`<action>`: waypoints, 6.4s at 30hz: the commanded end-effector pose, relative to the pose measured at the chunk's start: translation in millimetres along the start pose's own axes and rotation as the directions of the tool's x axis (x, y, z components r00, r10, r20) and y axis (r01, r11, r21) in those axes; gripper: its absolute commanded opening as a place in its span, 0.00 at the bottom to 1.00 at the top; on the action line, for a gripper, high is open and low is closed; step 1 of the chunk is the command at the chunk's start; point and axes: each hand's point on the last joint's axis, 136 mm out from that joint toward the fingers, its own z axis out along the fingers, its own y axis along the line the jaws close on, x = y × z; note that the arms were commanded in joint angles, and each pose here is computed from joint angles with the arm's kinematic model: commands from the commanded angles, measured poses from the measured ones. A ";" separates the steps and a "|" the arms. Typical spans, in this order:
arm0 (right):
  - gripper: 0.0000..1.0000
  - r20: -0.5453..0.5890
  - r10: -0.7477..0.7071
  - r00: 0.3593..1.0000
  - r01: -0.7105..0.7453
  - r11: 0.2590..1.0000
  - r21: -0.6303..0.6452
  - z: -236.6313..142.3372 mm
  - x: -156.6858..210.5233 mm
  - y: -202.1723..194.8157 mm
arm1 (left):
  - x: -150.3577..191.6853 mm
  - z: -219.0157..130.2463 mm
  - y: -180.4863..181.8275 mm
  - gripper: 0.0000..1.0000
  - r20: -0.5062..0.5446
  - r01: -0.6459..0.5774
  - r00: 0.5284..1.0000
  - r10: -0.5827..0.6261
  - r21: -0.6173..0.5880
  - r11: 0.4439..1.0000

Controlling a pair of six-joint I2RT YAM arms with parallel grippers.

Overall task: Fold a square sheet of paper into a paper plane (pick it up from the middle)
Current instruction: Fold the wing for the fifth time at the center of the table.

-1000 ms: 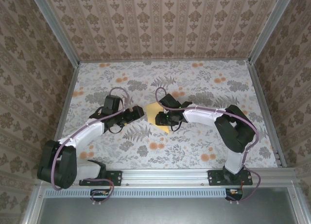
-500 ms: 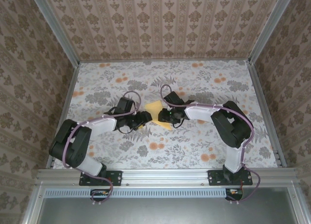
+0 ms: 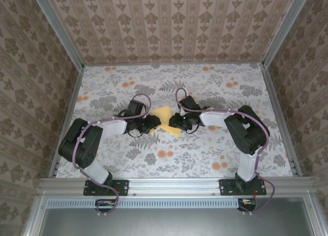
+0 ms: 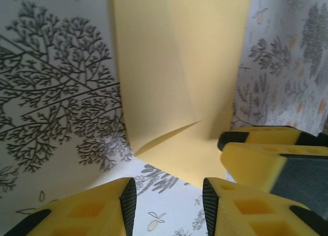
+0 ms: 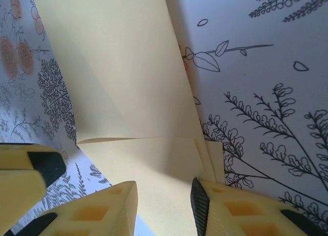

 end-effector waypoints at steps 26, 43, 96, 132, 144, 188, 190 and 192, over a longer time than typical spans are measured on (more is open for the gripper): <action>0.36 -0.065 0.061 0.996 -0.056 0.996 0.072 9.3 20.3 -27.2 | -14.1 23.0 -9.5 0.38 -0.042 0.093 0.995 -0.090 0.069 0.993; 0.37 -0.058 -0.004 0.998 0.005 1.000 0.019 7.3 16.7 -15.9 | -17.7 21.7 -21.0 0.25 -0.052 0.091 0.995 -0.083 0.173 0.981; 0.44 0.125 -0.954 0.273 0.811 0.298 0.503 11.7 9.1 24.4 | -12.2 9.1 -37.0 0.05 -0.069 0.121 0.991 -0.111 0.158 0.980; 0.07 0.223 -0.713 0.665 0.714 0.694 0.090 17.8 30.3 42.0 | -30.8 -61.8 -4.1 0.46 0.156 0.046 0.985 -0.074 0.174 0.984; 0.08 0.169 -0.510 0.844 0.532 0.837 -0.129 28.1 32.8 39.2 | -11.2 -26.6 -18.8 0.31 0.080 0.000 0.997 -0.018 0.214 0.977; 0.26 0.089 -0.372 0.924 0.382 0.885 -0.265 7.3 25.4 37.2 | -10.5 18.7 -14.9 0.18 0.006 0.009 1.000 -0.011 0.193 0.981; 0.26 0.087 -0.376 0.922 0.385 0.884 -0.264 4.9 25.4 38.5 | -10.1 19.2 -14.5 0.18 0.002 0.010 1.000 -0.011 0.191 0.981; 0.27 0.080 -0.377 0.923 0.385 0.885 -0.261 2.9 26.3 38.6 | -10.0 19.8 -14.1 0.18 0.000 0.010 1.000 -0.010 0.190 0.982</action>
